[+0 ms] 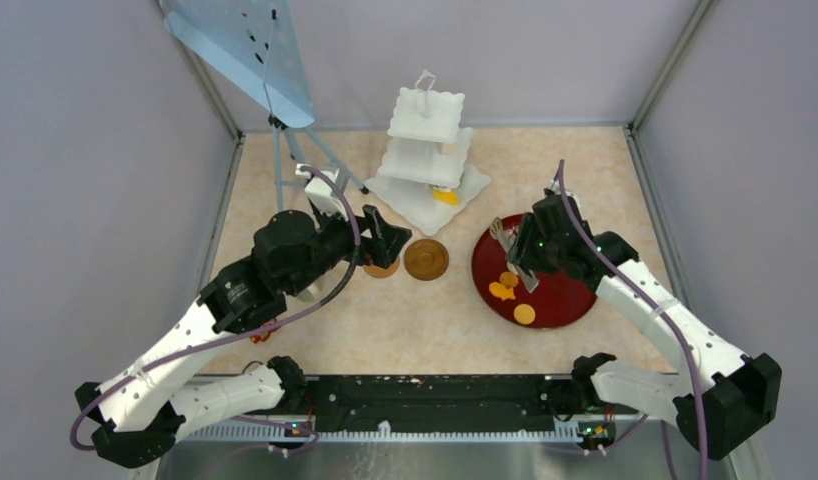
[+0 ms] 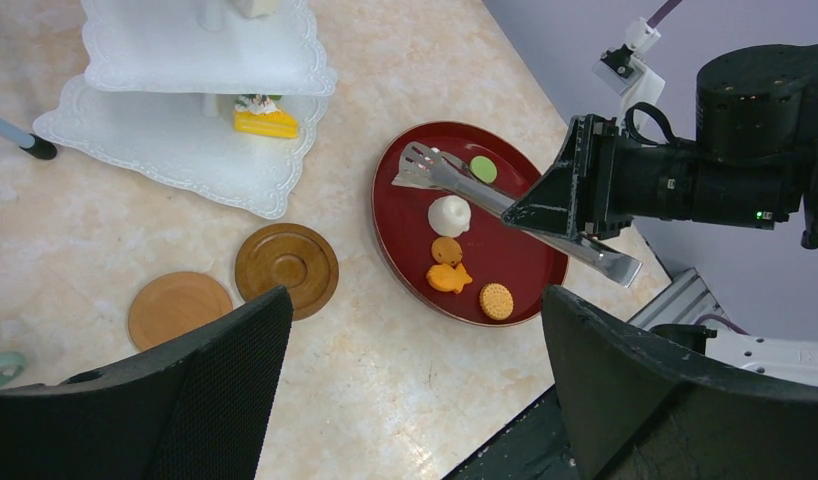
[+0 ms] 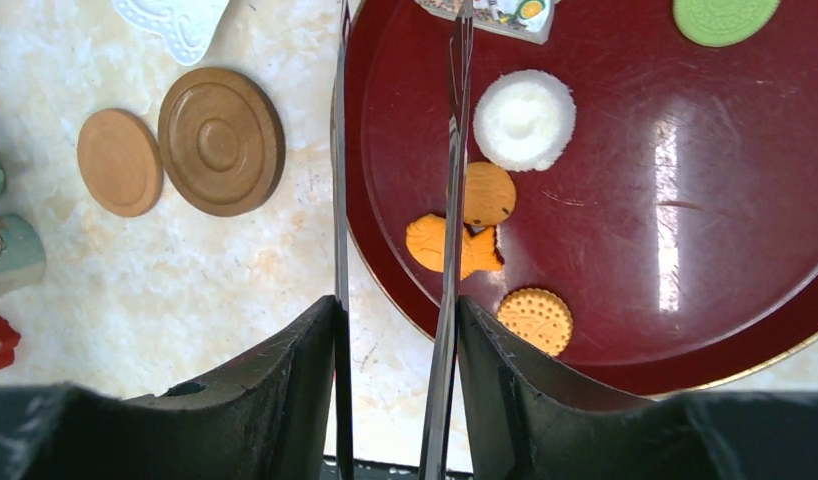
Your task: Serve the afternoon tea
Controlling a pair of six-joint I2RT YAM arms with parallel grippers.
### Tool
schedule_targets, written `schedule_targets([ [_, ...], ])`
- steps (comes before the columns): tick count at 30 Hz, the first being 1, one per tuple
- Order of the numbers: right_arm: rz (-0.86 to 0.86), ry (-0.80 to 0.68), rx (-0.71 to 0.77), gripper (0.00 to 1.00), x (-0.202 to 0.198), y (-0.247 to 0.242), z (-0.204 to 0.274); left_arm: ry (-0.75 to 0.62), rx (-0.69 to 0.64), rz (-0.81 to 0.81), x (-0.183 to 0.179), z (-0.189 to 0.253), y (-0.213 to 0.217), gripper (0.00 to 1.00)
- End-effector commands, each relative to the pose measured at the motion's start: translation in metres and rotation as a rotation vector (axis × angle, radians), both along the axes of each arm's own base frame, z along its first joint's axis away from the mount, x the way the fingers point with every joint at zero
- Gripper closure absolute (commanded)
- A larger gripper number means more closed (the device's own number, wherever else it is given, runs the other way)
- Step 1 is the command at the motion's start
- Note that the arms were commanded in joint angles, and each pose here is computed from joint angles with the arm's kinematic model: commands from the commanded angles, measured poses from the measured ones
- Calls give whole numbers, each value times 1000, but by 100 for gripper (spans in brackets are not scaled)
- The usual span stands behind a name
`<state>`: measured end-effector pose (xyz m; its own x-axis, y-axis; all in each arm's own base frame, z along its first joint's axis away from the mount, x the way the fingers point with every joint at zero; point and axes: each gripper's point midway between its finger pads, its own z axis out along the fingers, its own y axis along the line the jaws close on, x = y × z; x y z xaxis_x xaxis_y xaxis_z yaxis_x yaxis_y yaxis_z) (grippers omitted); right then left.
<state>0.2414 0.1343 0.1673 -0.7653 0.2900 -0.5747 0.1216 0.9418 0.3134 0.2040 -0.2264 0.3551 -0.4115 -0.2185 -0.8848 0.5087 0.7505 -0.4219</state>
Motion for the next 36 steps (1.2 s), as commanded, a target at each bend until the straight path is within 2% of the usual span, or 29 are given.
schedule_targets([
  [1, 33, -51, 72, 55, 16, 21, 3, -24, -40, 2, 0, 11, 1, 1],
  [10, -25, -100, 120, 62, 36, 29, 8, -26, -40, 10, 0, 11, 3, 1],
  [16, -71, -61, 69, 70, 44, 24, -9, -26, -35, 6, 0, 11, 2, 1],
  [24, -73, 29, 23, 72, 23, 14, -37, -23, -36, 20, -1, 10, 7, 1],
  [32, -110, 59, -155, 71, -15, -35, -34, -25, -33, 6, -2, 10, 4, 1],
  [36, -75, 69, -149, 69, -33, -41, -22, -24, -34, -1, -2, 8, 2, 1],
])
